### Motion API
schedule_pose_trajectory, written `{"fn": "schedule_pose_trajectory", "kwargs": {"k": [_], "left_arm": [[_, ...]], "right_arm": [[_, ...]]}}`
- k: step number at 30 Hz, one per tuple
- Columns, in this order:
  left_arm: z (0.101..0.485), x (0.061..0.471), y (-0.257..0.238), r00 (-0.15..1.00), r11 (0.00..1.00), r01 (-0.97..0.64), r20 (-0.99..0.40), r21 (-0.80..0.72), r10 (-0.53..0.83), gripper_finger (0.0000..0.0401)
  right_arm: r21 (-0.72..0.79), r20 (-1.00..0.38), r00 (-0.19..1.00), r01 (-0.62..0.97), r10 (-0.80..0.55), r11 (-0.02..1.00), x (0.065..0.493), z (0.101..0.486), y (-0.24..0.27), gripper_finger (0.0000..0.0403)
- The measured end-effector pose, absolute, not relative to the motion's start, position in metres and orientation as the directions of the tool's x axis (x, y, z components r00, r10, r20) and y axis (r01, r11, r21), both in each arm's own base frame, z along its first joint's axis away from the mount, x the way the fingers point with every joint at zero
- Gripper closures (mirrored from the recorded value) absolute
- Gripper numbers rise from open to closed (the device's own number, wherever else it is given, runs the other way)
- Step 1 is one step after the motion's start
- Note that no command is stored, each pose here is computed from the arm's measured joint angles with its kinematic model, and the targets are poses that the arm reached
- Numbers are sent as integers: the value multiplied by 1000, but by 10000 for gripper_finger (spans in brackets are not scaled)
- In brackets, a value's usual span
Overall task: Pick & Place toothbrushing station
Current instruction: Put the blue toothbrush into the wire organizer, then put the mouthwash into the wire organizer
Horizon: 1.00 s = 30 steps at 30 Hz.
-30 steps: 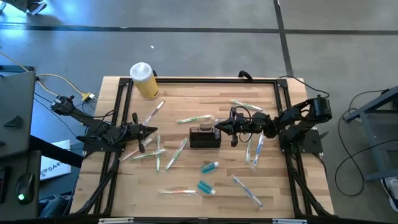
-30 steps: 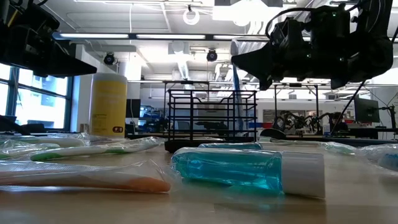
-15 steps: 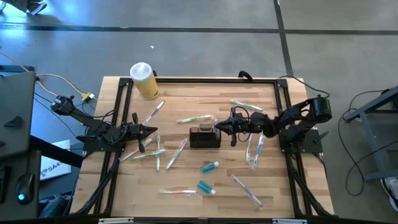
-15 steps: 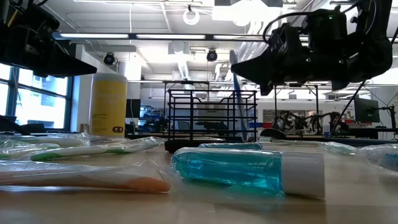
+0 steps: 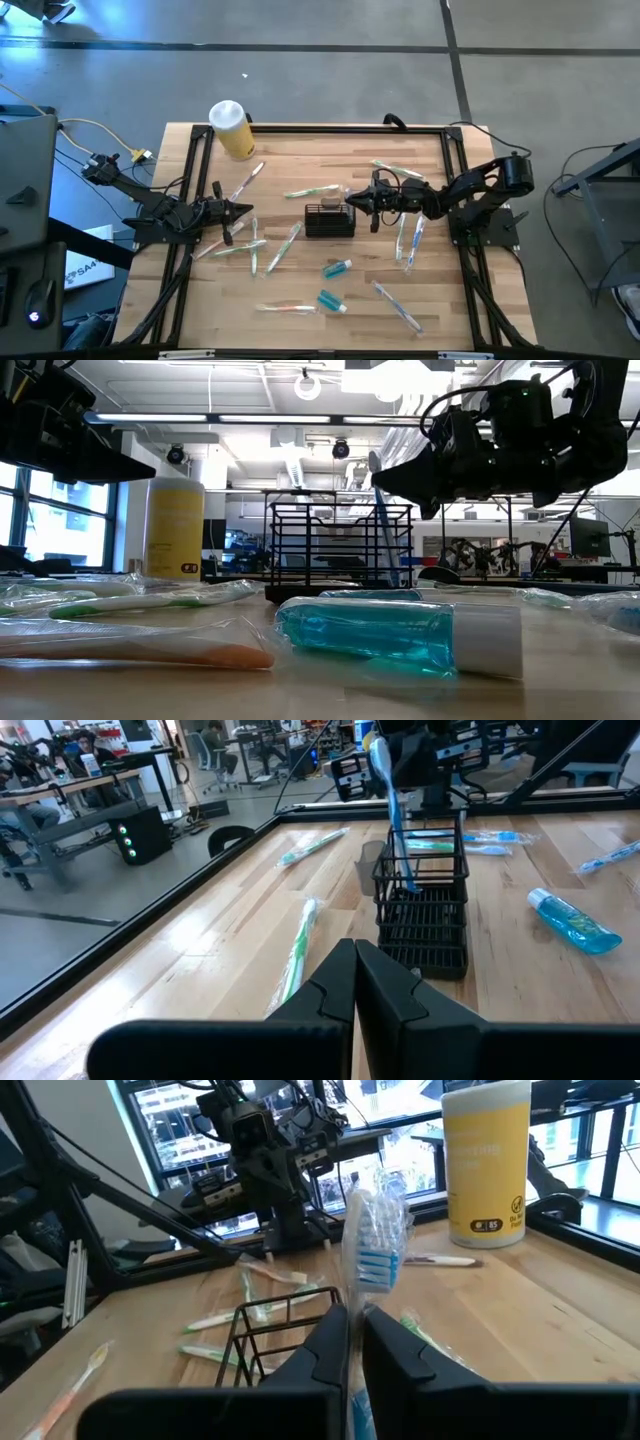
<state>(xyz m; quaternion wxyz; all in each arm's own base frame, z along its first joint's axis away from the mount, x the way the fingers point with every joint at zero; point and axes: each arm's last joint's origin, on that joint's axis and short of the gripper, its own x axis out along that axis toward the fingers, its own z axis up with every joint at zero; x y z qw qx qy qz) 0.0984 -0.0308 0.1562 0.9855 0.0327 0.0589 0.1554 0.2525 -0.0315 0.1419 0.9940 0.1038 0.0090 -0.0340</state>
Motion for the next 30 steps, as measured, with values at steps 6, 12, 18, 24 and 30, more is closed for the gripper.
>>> {"fn": "schedule_pose_trajectory", "kwargs": {"k": [6,12,18,24,30], "left_arm": [[156,98,-31,945,950,-302,-105,83,310,400],[156,98,-31,945,950,-302,-106,83,310,400],[156,98,-31,945,950,-303,-106,79,310,400],[156,98,-31,945,950,-303,-106,78,310,400],[156,98,-31,946,952,-305,-106,36,307,400]], "right_arm": [[207,-44,998,60,-52,976,252,140,-31,358],[180,-45,998,61,-54,982,252,140,-31,331],[153,-26,998,58,-54,987,252,141,-31,281],[123,4,999,45,-46,991,251,148,-31,216],[100,50,998,-41,36,994,248,161,-28,174]]}}
